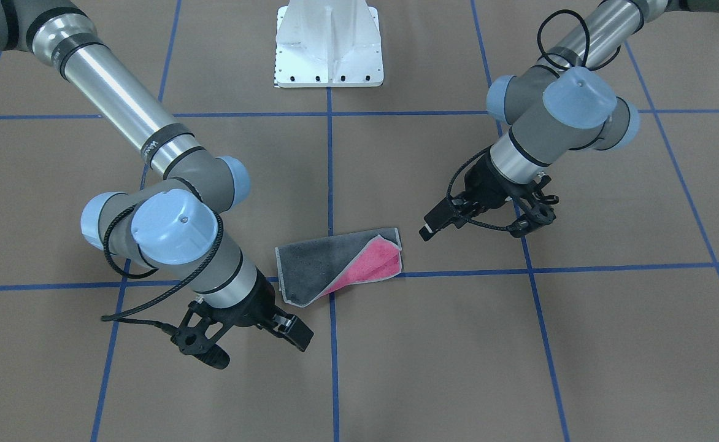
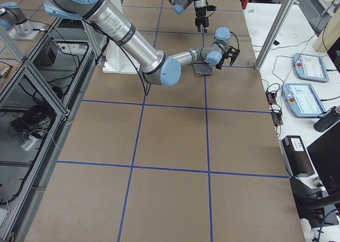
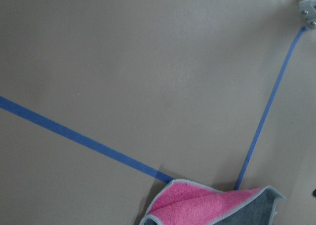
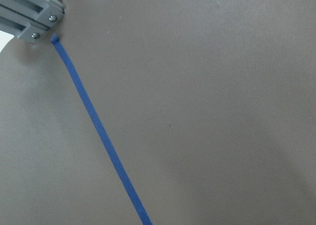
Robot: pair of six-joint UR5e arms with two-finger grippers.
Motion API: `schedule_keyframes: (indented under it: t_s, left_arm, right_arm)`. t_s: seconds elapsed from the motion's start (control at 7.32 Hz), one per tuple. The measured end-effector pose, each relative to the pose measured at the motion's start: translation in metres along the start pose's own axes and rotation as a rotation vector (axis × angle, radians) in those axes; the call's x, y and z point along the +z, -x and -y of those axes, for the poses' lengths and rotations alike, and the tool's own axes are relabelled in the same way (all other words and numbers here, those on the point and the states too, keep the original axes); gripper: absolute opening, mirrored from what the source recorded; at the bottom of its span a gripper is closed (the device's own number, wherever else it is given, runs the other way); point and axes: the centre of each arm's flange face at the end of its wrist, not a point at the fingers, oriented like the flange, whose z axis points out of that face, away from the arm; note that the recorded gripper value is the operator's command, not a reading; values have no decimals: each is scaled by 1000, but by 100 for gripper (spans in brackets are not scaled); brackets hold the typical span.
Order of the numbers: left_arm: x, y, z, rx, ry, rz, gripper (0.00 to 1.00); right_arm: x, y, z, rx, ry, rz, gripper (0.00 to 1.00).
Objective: Fold towel twice with both arms
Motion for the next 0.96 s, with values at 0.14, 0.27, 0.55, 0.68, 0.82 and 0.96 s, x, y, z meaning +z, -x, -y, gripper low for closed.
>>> schedule_keyframes:
  t_s: [0.14,0.27,0.55,0.68,0.82,0.96]
  left_arm:
    - [14,-2,-19,17,-1,-8,100]
    - [28,-9,-39,27,-7,-23,100]
    - [56,-23,-76,37,-30,-51,100]
    - [70,-25,-77,39,-40,-52,100]
    - [85,-23,-73,44,-54,-58,100]
    - [96,-18,-65,48,-71,-64,100]
  right_arm:
    - [-14,0,15,-5,12,7,98]
    - [-23,-1,25,-8,18,13,98]
    - [-31,-1,31,-11,20,19,99]
    - [-33,-2,31,-14,20,22,99]
    - [-35,-5,31,-17,20,25,99]
    - [-36,-7,31,-19,20,27,99]
